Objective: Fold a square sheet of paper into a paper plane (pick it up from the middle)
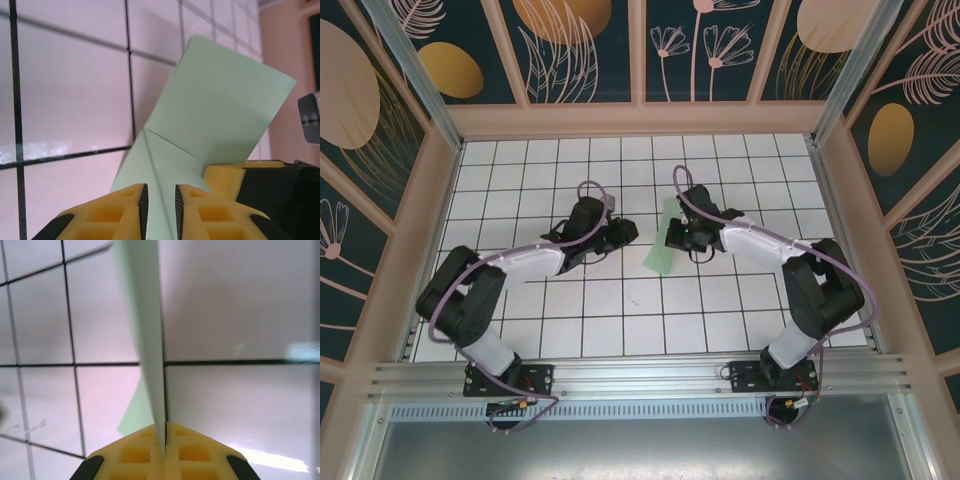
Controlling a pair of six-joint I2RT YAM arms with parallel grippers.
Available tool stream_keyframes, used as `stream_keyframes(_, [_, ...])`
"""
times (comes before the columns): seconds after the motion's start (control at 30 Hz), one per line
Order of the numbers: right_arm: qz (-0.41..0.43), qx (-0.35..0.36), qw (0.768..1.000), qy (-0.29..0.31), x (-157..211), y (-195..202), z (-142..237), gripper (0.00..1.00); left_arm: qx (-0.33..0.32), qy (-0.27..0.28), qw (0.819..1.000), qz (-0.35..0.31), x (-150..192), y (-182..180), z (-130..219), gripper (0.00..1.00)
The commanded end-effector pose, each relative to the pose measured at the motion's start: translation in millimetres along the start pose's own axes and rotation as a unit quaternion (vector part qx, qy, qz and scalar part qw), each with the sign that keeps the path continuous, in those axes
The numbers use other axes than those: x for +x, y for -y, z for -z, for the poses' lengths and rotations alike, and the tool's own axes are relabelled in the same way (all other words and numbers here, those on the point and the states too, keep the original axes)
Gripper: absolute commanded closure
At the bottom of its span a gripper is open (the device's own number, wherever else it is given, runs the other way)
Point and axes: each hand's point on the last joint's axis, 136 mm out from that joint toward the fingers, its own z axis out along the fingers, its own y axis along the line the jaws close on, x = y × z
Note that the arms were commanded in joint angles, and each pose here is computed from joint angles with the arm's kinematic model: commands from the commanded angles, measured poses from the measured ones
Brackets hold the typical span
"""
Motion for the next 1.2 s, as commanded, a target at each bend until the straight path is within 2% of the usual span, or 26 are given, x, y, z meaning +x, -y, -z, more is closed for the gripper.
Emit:
stream_keyframes(0.0, [0.084, 0.181, 0.98, 0.009, -5, 45, 50, 1.0, -0.063, 0.067, 0.996, -0.004, -21, -22, 31, 0.74])
stream_keyframes(0.07, [0.105, 0.238, 0.966, 0.004, -2, 56, 59, 1.0, -0.073, 0.091, 0.993, 0.003, -29, -30, 48, 0.75])
stream_keyframes(0.23, [0.16, 0.305, 0.939, -0.022, 21, 50, 41, 1.0, -0.106, 0.147, 0.983, 0.019, -46, -52, 88, 0.76])
stream_keyframes(0.47, [0.257, 0.328, 0.907, -0.054, 65, -14, -5, 1.0, -0.161, 0.226, 0.96, 0.04, -61, -78, 139, 0.84])
stream_keyframes(0.63, [0.284, 0.321, 0.903, -0.038, 65, -51, -12, 1.0, -0.165, 0.253, 0.952, 0.046, -65, -81, 160, 0.87])
stream_keyframes(0.73, [0.285, 0.328, 0.901, -0.006, 45, -61, 13, 1.0, -0.162, 0.26, 0.951, 0.041, -66, -77, 167, 0.86])
stream_keyframes(0.8, [0.289, 0.304, 0.908, -0.002, 40, -68, 21, 1.0, -0.163, 0.265, 0.949, 0.042, -67, -77, 172, 0.86])
stream_keyframes(0.87, [0.286, 0.281, 0.916, -0.027, 49, -71, 15, 1.0, -0.156, 0.273, 0.948, 0.042, -68, -74, 176, 0.86])
stream_keyframes(1.03, [0.296, 0.309, 0.902, -0.063, 78, -56, -18, 1.0, -0.165, 0.277, 0.946, 0.041, -68, -75, 182, 0.86])
stream_keyframes(1.17, [0.296, 0.27, 0.913, -0.077, 96, -77, -36, 1.0, -0.175, 0.286, 0.941, 0.039, -67, -76, 192, 0.85])
